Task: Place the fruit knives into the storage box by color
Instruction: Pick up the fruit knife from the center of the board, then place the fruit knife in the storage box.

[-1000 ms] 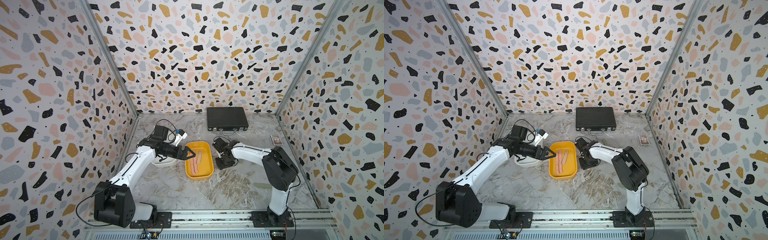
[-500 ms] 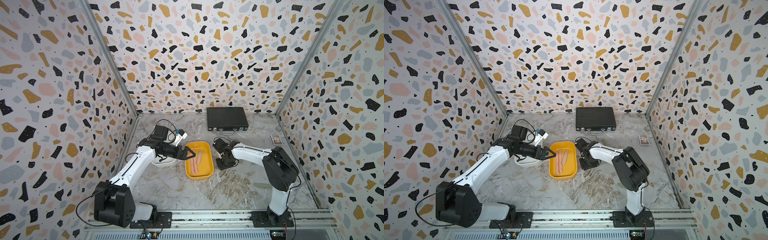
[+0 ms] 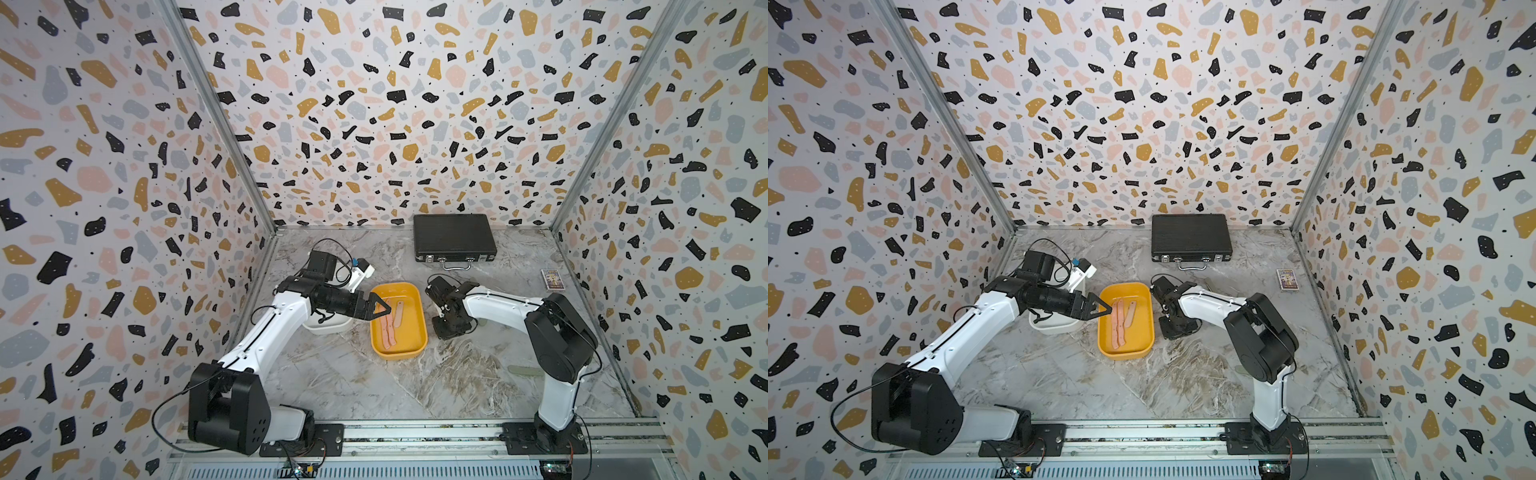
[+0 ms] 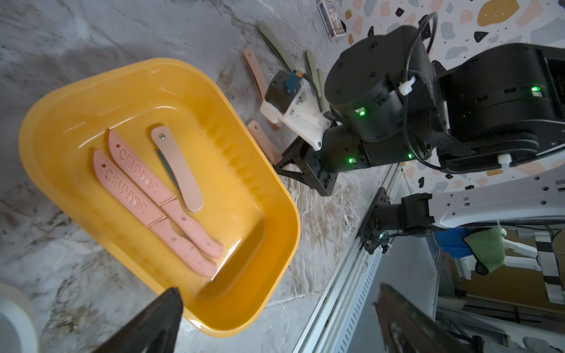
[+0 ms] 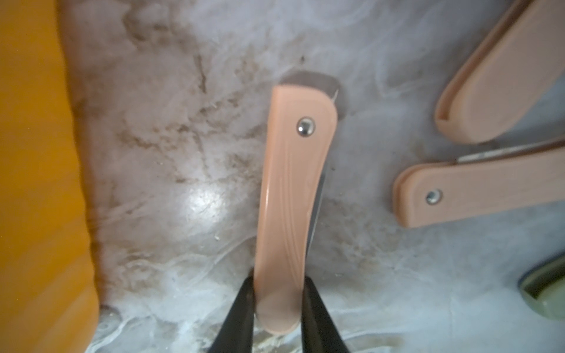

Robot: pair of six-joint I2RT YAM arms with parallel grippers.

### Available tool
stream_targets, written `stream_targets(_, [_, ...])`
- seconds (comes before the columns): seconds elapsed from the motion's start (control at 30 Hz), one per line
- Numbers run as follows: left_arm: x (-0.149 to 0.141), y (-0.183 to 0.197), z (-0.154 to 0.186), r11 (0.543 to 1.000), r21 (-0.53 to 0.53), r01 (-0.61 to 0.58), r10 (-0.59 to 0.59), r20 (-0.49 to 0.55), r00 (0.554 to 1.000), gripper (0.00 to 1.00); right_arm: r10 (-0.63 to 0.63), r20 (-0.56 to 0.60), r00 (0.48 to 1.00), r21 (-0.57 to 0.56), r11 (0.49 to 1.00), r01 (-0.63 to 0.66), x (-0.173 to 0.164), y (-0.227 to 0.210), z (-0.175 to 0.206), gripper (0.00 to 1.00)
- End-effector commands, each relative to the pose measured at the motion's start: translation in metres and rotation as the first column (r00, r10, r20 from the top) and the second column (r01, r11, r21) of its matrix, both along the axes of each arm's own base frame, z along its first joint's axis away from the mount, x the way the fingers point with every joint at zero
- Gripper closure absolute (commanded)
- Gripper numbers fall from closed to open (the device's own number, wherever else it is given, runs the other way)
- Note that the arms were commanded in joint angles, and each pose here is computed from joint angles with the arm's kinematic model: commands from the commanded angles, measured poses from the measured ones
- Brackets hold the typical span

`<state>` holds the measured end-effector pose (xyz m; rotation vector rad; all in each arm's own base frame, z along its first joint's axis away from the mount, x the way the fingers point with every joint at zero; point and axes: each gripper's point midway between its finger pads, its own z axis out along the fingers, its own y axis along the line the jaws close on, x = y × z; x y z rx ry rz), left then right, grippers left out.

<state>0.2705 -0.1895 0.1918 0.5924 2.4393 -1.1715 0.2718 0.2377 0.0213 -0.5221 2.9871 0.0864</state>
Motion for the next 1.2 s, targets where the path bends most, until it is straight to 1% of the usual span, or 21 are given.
stream_targets(0.0, [0.0,-0.001,0.0,1.0,0.002,0.01,-0.01,0.023,1.0,0.01,0.019,-0.024,1.0,-0.025,1.0,-0.02,-0.007,-0.003,0.008,0.76])
stream_targets(0.3, [0.005,0.005,0.006,1.0,0.007,-0.014,0.014,0.034,0.999,0.01,0.028,0.025,0.999,0.006,1.0,-0.028,0.002,0.002,0.038,0.78])
stream_targets(0.67, [0.02,0.032,0.02,0.993,-0.025,-0.115,0.116,0.05,0.992,0.01,0.067,0.105,0.992,0.023,0.997,-0.069,0.018,0.011,0.09,0.77])
stream_targets(0.93, [0.024,0.05,0.03,0.984,-0.052,-0.17,0.173,0.067,0.983,0.01,0.109,0.146,0.983,0.081,0.989,-0.122,0.033,0.044,0.119,0.77])
stream_targets(1.17, [0.025,0.057,0.031,0.979,-0.066,-0.192,0.196,0.064,0.979,0.01,0.147,0.15,0.978,0.142,0.975,-0.169,0.039,0.084,0.127,0.77])
